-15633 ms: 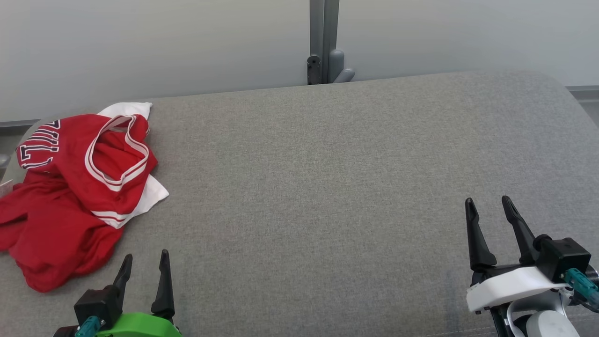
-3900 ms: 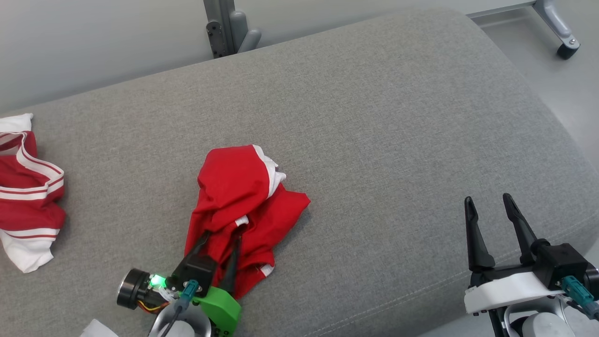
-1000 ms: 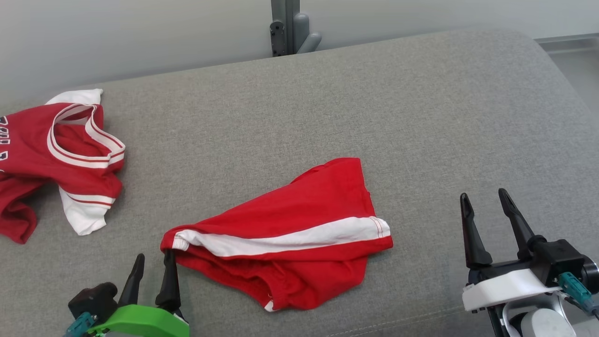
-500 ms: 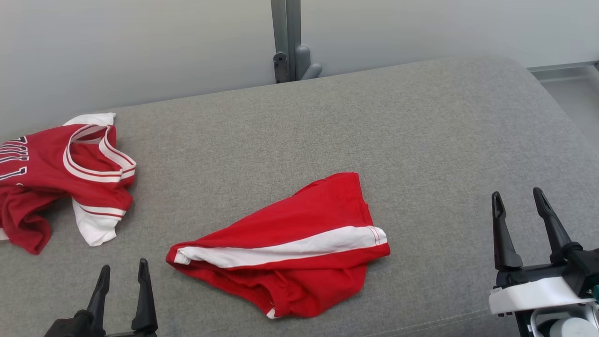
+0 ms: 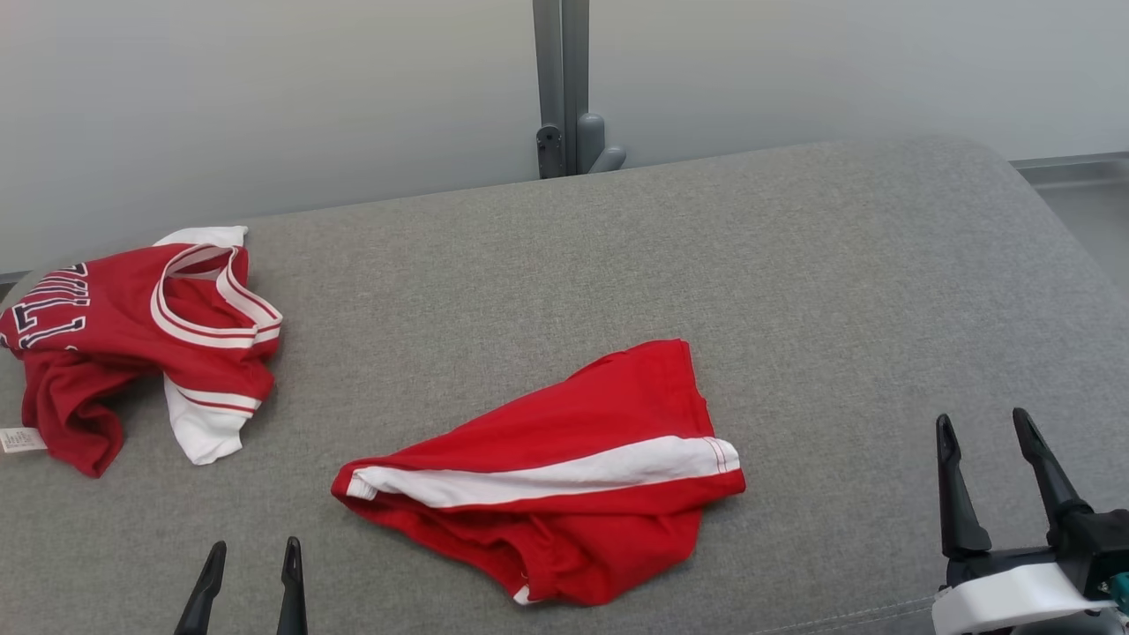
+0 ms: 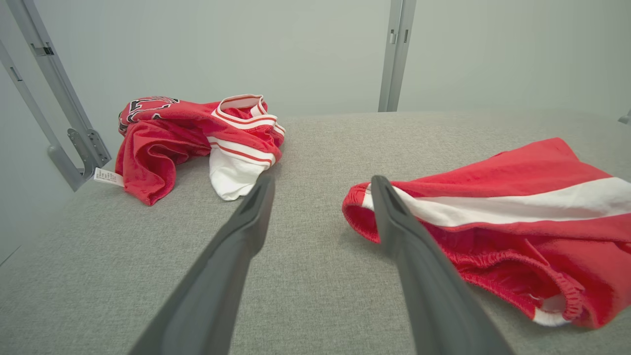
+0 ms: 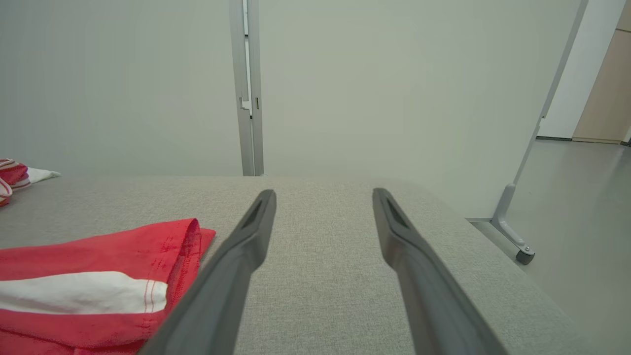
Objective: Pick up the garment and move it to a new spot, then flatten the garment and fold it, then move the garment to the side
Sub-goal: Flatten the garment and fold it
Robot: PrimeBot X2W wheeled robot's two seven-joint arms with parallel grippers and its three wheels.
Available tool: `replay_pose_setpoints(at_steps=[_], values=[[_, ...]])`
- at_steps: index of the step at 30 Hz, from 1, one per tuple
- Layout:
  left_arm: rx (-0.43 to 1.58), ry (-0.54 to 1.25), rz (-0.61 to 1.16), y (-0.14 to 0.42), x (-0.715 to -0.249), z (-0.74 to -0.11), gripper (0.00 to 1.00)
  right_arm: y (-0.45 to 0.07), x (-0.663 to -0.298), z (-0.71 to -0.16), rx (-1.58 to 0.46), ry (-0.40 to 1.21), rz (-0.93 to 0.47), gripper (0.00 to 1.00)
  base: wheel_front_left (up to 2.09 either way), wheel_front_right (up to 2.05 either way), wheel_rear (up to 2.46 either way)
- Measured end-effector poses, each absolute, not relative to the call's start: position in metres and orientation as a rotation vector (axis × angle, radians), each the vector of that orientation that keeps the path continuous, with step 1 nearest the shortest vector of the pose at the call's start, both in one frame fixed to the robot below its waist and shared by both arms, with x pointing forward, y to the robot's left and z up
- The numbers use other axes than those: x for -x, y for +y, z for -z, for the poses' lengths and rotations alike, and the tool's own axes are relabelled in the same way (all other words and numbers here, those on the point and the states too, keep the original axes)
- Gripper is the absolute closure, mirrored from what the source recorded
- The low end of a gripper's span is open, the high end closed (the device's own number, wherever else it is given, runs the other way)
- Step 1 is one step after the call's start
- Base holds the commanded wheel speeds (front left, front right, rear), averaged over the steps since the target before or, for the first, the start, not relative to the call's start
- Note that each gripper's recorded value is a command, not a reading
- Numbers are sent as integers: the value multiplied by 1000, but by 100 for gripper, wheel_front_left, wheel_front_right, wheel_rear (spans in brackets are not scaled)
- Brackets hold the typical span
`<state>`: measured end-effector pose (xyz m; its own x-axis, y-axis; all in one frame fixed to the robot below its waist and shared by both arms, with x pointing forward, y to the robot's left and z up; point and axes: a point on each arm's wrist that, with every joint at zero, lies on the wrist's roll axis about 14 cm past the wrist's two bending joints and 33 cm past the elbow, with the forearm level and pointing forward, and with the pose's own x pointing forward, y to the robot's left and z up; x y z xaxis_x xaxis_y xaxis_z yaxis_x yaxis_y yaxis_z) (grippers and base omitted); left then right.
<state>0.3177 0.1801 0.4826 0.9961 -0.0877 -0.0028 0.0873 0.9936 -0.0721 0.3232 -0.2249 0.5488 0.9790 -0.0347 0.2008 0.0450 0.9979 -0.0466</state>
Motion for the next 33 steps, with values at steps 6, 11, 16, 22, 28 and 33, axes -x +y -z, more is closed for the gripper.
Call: replay_pose_setpoints(at_steps=[6,11,16,22,28,33], values=[[73,37,74,184,-315,-473,0,-222,-323,-531,40,-146,39,0,0,0,0],[75,55,69,185,-314,-467,0,-215,-328,-529,33,-141,23,0,0,0,0],[78,62,58,188,-313,-465,0,-208,-334,-528,37,-138,-8,0,0,0,0],[87,66,46,189,-310,-463,0,-199,-340,-528,42,-136,-41,0,0,0,0],[94,66,21,194,-305,-463,0,-190,-347,-526,40,-130,-73,0,0,0,0],[98,66,-1,200,-301,-463,0,-180,-353,-526,35,-131,-102,0,0,0,0]])
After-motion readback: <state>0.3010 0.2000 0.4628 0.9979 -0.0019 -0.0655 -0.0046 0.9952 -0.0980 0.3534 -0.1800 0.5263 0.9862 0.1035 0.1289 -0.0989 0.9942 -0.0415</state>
